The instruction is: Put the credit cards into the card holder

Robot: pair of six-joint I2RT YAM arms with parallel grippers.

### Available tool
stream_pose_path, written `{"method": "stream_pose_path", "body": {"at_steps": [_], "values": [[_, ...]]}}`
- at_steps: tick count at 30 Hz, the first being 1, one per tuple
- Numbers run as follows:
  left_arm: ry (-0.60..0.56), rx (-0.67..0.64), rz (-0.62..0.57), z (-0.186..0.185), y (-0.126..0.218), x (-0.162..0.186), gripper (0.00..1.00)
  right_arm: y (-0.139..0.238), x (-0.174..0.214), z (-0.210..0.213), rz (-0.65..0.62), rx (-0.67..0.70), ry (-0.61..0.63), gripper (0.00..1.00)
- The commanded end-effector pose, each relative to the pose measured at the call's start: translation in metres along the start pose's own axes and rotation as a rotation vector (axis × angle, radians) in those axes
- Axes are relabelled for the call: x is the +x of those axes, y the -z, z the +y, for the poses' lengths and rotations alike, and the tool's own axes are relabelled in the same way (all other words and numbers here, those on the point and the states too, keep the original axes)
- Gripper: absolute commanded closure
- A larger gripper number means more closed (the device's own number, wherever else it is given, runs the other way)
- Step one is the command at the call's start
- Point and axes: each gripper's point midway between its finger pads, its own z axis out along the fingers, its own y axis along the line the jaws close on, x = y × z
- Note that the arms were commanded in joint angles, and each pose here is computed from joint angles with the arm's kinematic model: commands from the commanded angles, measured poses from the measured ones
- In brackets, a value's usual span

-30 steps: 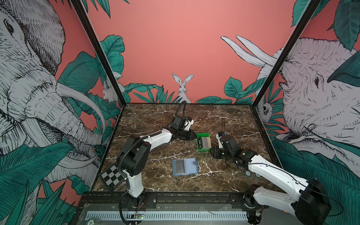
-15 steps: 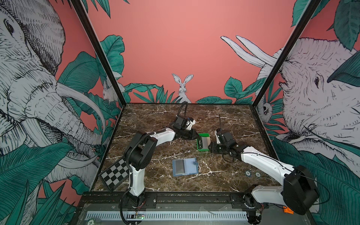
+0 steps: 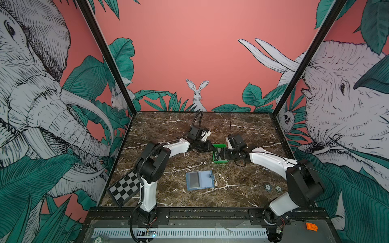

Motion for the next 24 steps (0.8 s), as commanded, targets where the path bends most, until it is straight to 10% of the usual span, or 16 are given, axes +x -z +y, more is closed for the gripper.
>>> {"method": "stream_pose_path", "body": {"at_steps": [1, 24], "values": [[-0.007, 0.007, 0.011, -0.005, -0.001, -0.002, 0.83, -0.003, -0.016, -0.004, -0.018, 0.016, 0.004, 0.34], [-0.008, -0.006, 0.049, -0.004, -0.011, 0.003, 0.84, -0.042, -0.02, -0.008, 0.08, 0.028, 0.02, 0.23]]}}
